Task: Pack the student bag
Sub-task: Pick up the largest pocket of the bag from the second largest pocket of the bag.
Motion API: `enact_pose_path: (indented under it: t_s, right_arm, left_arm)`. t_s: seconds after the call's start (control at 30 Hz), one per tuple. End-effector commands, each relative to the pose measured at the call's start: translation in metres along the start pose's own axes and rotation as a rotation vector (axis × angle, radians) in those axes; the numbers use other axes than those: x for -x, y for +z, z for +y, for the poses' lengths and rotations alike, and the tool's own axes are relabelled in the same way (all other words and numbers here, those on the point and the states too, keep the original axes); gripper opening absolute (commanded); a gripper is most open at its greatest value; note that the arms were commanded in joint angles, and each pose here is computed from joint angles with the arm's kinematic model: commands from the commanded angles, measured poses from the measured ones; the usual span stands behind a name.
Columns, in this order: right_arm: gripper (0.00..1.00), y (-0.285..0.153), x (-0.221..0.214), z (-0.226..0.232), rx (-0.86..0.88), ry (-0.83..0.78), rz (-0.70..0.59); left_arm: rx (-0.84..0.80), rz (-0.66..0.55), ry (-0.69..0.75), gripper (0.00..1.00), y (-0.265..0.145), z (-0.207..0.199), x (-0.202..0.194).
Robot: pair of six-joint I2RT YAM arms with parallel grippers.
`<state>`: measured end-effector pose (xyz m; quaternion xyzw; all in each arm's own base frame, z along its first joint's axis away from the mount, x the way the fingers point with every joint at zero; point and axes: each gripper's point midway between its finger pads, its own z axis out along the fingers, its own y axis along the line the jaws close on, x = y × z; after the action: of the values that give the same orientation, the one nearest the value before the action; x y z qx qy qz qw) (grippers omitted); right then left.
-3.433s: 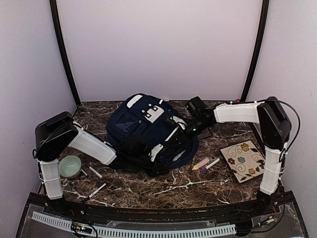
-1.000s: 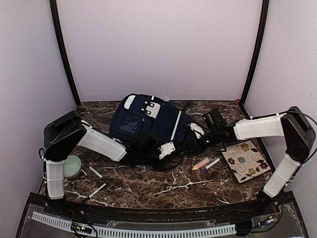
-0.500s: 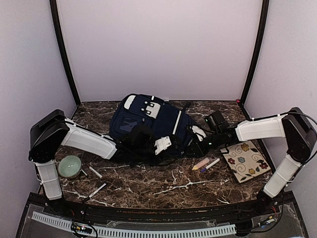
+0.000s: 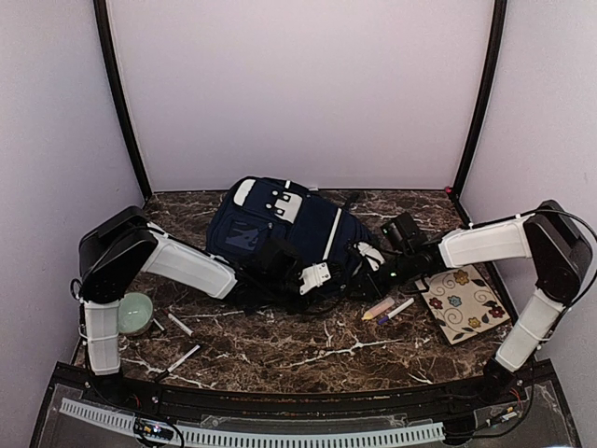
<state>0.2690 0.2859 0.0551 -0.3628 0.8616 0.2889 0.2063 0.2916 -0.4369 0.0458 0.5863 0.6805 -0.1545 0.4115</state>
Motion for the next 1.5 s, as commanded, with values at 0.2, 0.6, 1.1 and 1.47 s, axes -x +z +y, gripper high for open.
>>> enact_pose_path:
  t_s: [0.2,0.6,1.1,1.47]
  right_arm:
    - [0.46,0.018,0.001,-0.003,0.014,-0.002,0.015]
    - [0.49,0.021,0.018,0.001,0.037,0.02,-0.02]
    - [0.31,0.019,0.043,-0.009,-0.035,0.022,-0.12]
    - [0.04,-0.003,0.033,-0.012,-0.037,-0.013,-0.089]
  left_arm:
    - [0.078,0.028,0.006,0.19,0.006,0.018,-0.001]
    - [-0.125,-0.171,-0.163,0.02,-0.004,-0.011,0.043]
    - [-0.175,-0.248,-0.185,0.02,-0.02,-0.014,0.068]
    - [-0.116,-0.173,-0.163,0.02,-0.018,-0.01,0.046]
